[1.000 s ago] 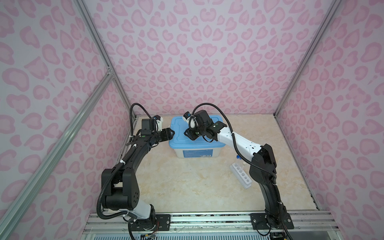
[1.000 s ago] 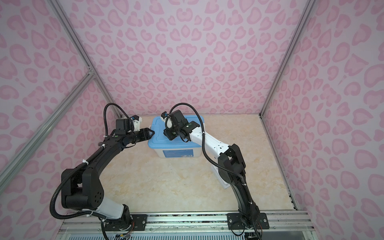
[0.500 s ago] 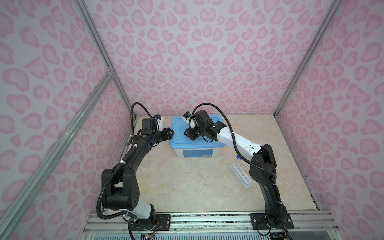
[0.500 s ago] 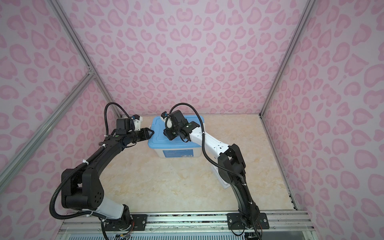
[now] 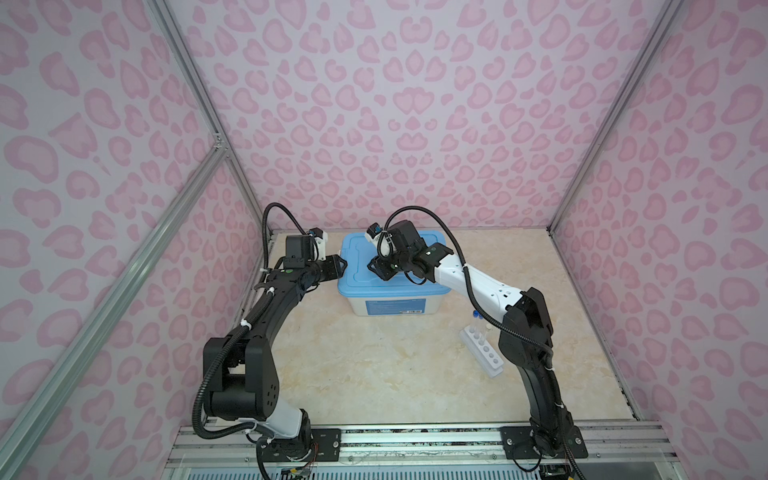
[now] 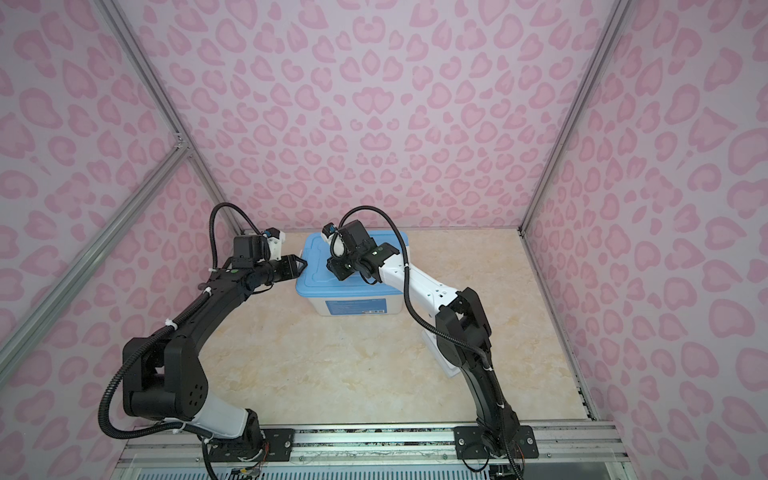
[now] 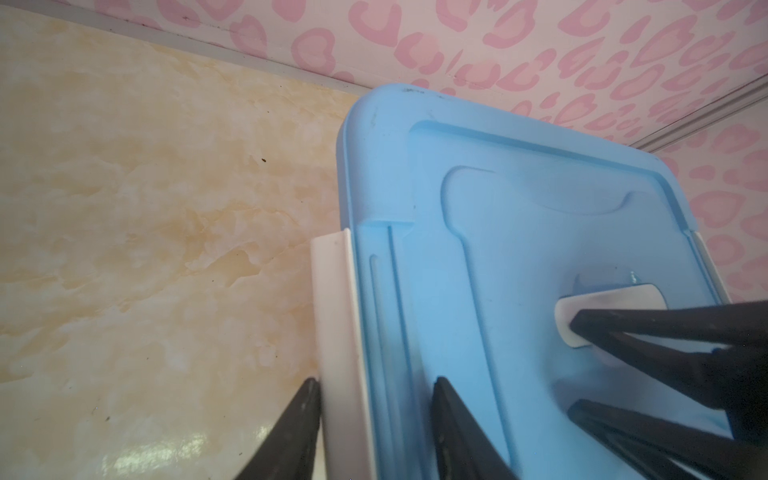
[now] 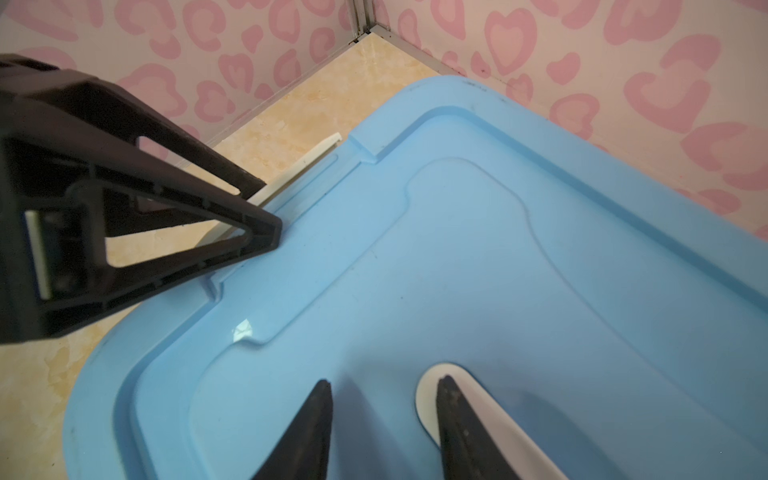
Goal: Organize the chemistry lab equipment
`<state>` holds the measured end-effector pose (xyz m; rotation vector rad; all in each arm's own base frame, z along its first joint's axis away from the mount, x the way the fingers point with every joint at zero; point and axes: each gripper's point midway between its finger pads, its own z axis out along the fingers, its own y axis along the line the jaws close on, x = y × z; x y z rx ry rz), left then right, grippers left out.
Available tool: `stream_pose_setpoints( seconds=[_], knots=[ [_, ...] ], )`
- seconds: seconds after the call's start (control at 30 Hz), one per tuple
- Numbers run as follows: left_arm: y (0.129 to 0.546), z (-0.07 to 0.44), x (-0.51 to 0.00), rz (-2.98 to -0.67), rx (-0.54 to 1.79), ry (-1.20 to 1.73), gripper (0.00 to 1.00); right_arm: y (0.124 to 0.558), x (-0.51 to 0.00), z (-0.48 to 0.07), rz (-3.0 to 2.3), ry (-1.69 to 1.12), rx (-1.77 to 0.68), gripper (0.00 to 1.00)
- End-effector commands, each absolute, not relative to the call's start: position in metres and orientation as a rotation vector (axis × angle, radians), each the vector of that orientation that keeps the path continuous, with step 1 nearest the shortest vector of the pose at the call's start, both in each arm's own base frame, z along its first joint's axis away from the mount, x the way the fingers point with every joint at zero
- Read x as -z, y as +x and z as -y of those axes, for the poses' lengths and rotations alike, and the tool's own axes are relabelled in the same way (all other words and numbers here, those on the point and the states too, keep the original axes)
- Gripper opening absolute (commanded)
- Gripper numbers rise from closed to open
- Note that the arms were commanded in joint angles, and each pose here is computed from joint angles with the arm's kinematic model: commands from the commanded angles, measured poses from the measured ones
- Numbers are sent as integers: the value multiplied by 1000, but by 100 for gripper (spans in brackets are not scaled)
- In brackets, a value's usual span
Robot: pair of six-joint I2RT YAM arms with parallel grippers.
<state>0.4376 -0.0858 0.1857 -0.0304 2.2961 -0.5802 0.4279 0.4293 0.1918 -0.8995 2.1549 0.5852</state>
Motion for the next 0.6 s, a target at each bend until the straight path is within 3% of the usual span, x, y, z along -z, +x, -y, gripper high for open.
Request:
stream_pose_setpoints(
  seconds=[0.0, 0.57],
  knots=[
    [436, 86, -186, -2310, 563, -10, 45, 408, -148, -413, -2338, -937, -541, 42],
    [438, 92, -187, -2329, 515, 21, 42, 408, -146, -413, -2339, -939, -541, 42]
  ],
)
